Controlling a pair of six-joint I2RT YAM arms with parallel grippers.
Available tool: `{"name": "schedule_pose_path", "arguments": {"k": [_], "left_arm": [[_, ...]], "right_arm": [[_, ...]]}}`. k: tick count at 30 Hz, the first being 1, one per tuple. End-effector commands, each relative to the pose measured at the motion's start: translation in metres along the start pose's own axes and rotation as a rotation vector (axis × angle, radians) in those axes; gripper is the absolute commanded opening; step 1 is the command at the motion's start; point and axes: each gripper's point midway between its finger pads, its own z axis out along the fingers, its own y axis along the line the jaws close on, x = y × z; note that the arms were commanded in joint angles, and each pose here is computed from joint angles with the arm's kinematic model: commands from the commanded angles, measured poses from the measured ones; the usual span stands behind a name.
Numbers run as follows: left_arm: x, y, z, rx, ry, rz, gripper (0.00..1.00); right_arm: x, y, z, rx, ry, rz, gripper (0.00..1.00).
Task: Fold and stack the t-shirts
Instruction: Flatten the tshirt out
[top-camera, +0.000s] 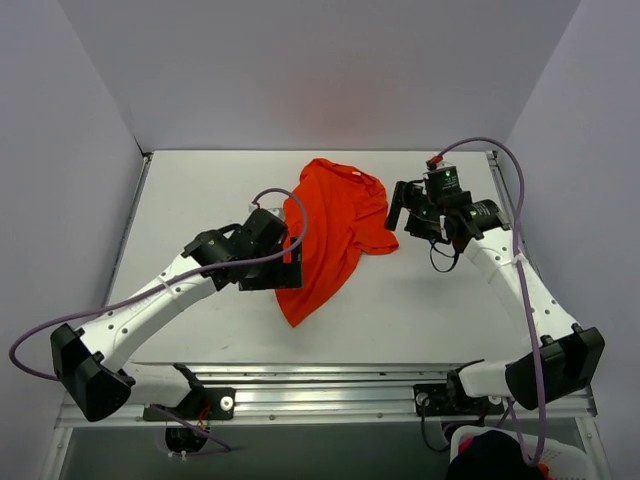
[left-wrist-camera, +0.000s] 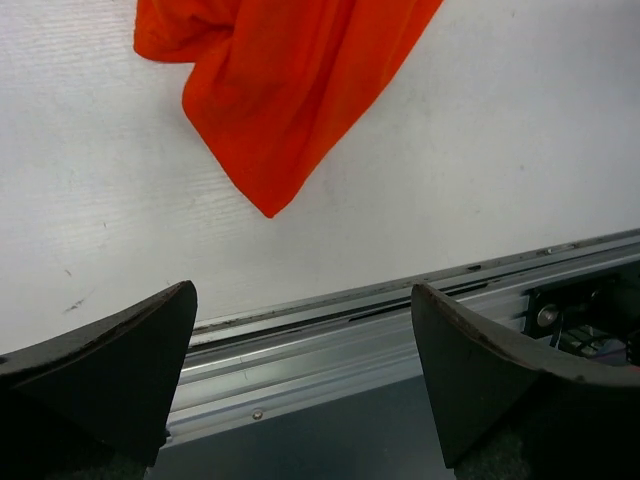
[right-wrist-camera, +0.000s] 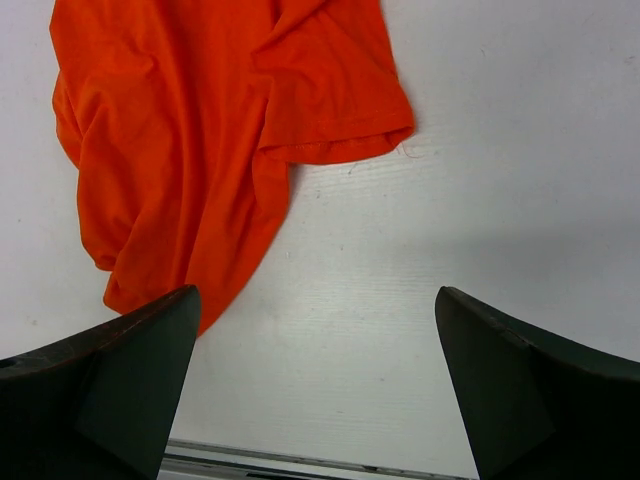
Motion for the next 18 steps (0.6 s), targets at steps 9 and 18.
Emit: {"name": "schedule_pose_path", "arguments": {"k": [9, 18], "left_arm": [[0.032, 0.003, 0.0, -0.01, 0.04, -0.006, 0.98], [0.028, -0.005, 0.003, -0.001, 0.037, -0.002, 0.99]], "right_arm": [[0.004, -0.026, 0.068, -0.003, 0.085, 0.043, 1.0], [0.0, -0.012, 0.131, -0.041, 0.142, 0.048, 0.99]]}}
